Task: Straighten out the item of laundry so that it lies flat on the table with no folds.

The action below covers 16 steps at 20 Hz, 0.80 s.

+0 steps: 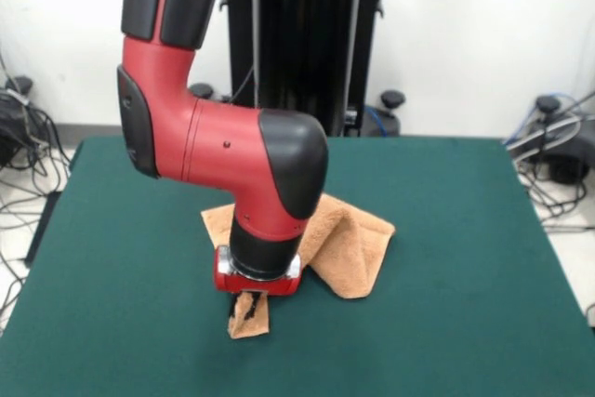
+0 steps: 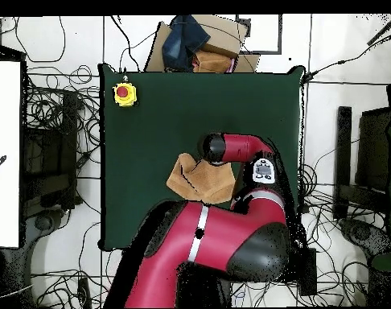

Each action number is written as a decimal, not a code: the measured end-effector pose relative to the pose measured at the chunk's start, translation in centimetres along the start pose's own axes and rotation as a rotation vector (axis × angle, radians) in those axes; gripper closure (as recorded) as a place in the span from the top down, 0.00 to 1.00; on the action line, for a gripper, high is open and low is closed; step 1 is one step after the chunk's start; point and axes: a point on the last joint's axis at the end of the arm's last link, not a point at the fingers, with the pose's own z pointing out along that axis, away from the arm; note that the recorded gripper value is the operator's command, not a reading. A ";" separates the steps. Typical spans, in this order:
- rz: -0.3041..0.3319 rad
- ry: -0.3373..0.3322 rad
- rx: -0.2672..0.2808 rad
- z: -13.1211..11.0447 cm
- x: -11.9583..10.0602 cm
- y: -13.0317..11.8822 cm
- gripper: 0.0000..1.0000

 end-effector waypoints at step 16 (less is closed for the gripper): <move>0.083 0.085 -0.082 0.1 -3.0 -2.3 0.00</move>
